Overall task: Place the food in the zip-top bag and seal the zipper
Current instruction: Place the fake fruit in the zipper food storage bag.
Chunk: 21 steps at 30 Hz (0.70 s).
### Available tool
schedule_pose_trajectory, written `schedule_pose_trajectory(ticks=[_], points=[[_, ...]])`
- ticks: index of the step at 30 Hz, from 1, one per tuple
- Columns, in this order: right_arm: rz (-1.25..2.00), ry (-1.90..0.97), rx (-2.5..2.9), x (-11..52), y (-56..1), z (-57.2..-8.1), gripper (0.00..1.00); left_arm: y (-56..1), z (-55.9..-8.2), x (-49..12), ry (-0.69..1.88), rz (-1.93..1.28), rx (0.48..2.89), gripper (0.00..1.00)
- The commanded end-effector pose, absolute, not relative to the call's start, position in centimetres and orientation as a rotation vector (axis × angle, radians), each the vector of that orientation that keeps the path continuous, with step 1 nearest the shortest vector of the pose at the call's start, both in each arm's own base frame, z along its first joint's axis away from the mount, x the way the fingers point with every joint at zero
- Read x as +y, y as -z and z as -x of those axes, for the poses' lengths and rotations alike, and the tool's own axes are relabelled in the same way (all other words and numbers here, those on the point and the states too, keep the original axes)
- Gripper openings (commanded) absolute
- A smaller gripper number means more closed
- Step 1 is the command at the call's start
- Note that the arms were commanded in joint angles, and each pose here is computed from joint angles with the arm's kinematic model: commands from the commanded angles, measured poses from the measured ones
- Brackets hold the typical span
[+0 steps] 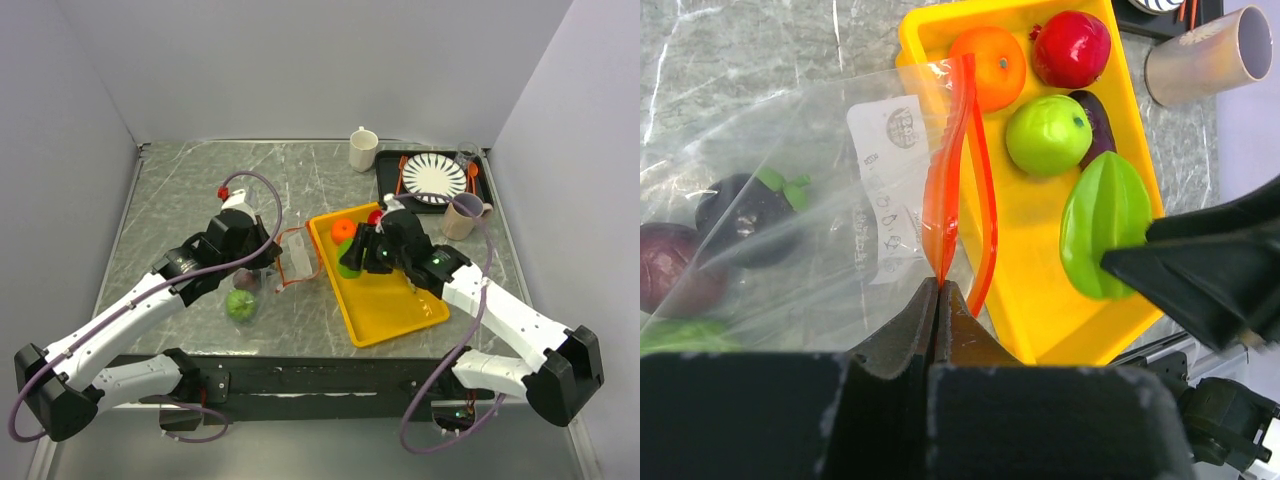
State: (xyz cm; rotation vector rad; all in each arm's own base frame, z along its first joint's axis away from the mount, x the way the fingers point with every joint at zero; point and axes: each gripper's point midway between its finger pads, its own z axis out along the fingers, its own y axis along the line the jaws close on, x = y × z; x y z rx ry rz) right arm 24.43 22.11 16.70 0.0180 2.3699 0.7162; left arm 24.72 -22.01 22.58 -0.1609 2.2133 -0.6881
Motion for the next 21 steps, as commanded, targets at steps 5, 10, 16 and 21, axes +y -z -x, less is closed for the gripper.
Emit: schedule_pose_trajectory(ticks=[5, 10, 16, 21], points=[[0.138, -0.977, 2.242, 29.8, -22.3, -24.3, 0.20, -23.3, -25.0, -23.0, 0.741, 0.135, 2.187, 0.01], [0.205, -1.007, 2.298, 33.1, -20.5, -24.6, 0.26, -23.9, -24.8, -22.9, 0.764, 0.141, 2.166, 0.01], [0.257, -1.022, 2.263, 34.5, -21.5, -25.3, 0.86, -24.5, -24.5, -22.6, 0.770, 0.136, 2.150, 0.01], [0.219, -0.960, 2.213, 33.0, -23.1, -25.7, 1.00, -24.8, -24.4, -22.3, 0.772, 0.141, 2.140, 0.01]])
